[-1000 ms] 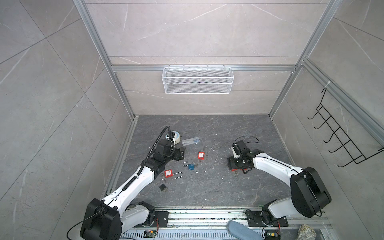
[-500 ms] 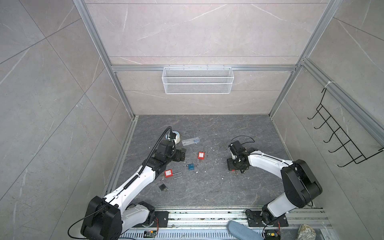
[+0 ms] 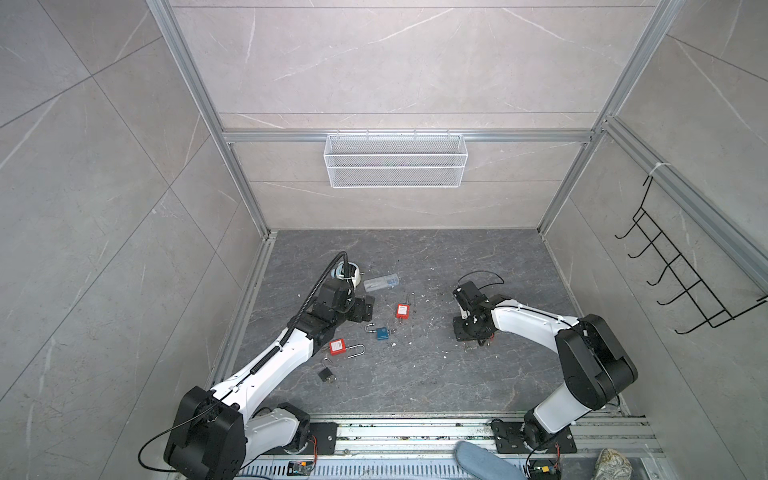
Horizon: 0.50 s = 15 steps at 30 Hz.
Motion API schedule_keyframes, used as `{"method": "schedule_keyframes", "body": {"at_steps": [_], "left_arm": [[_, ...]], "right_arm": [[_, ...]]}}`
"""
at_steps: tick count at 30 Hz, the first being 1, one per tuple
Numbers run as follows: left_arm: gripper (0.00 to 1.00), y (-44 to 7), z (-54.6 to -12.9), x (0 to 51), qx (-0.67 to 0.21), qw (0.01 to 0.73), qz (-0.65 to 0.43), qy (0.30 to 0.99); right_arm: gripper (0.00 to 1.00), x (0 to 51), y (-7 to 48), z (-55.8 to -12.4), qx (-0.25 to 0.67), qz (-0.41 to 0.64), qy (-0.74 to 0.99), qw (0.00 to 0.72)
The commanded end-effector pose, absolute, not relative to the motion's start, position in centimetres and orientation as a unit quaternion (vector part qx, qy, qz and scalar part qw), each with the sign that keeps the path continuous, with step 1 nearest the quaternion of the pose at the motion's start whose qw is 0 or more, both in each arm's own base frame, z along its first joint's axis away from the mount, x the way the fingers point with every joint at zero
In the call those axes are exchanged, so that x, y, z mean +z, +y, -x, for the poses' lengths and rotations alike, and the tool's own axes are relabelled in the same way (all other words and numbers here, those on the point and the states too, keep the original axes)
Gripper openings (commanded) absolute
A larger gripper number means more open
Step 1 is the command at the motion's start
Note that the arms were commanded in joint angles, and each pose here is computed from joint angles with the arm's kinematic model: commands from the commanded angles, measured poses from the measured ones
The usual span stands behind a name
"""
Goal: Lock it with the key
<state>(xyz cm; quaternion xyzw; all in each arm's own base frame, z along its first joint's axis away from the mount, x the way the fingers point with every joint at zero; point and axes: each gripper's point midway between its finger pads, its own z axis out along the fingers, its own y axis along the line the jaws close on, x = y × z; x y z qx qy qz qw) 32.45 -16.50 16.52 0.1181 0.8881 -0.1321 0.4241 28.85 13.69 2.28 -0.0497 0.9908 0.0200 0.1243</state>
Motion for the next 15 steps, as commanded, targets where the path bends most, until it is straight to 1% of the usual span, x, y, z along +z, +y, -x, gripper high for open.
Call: {"method": "schedule_keyframes", "body": {"at_steps": [1, 4, 8, 11, 15], "left_arm": [[0.93, -17.0, -33.0, 18.2, -0.132, 0.441, -0.126, 0.879], [0.93, -17.1, -33.0, 18.2, -0.132, 0.442, -0.127, 0.878], [0.93, -17.2, -33.0, 18.2, -0.132, 0.441, -0.129, 0.878], [0.93, -17.2, -32.9, 18.3, -0.131, 0.441, -0.13, 0.878], [0.93, -17.4, -32.9, 18.4, -0.132, 0.441, -0.134, 0.878]], "right_arm": [[0.47, 2.3, 13.7, -28.8, 0.009, 0.054, 0.992, 0.116], [0.5, 2.0, 13.7, -28.8, 0.005, 0.052, 0.992, 0.113], [0.52, 1.7, 13.6, -28.9, 0.0, 0.048, 0.993, 0.109], [0.51, 1.5, 13.7, -28.9, 0.0, 0.049, 0.993, 0.106], [0.47, 1.2, 14.0, -28.8, 0.002, 0.053, 0.993, 0.102]]}}
